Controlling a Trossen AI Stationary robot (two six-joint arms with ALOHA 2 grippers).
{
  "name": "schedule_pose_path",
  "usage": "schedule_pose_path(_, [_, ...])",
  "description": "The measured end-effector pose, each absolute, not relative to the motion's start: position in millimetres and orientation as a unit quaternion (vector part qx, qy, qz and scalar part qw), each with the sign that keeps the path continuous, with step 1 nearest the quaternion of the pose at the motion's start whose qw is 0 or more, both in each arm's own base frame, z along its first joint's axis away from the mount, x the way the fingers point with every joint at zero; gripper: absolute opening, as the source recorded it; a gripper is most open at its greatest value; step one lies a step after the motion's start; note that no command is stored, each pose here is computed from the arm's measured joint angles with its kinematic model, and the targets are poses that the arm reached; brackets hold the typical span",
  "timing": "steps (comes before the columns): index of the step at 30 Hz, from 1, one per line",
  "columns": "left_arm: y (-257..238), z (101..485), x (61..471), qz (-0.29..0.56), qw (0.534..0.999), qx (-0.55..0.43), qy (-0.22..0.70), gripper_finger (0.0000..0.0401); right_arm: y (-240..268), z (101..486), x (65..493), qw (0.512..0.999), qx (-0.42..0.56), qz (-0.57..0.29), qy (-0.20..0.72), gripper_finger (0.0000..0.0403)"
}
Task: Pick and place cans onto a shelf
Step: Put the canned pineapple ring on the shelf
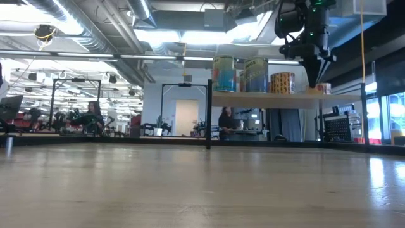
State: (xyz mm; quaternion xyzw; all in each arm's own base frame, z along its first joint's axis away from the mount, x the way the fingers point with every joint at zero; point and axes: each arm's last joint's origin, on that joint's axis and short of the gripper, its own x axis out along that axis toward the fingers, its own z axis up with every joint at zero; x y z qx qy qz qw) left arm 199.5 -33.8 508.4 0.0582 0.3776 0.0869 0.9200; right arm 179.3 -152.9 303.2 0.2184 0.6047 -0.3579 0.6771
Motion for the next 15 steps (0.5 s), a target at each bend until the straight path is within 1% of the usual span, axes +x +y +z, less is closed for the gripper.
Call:
schedule_pose_path(10, [-33.9, 508.4, 199.5, 0.087, 0.920, 0.058, 0.378, 0.0001, -151.1, 304.1, 177.1, 0.673, 0.221, -0.358, 0.609, 0.0036])
schedule_pose_path(15, [-33.9, 508.4, 199.5, 0.087, 0.920, 0.058, 0.378, 0.0007, -150.8, 304.0, 176.9, 0.673, 0.222, -0.355, 0.610, 0.0036])
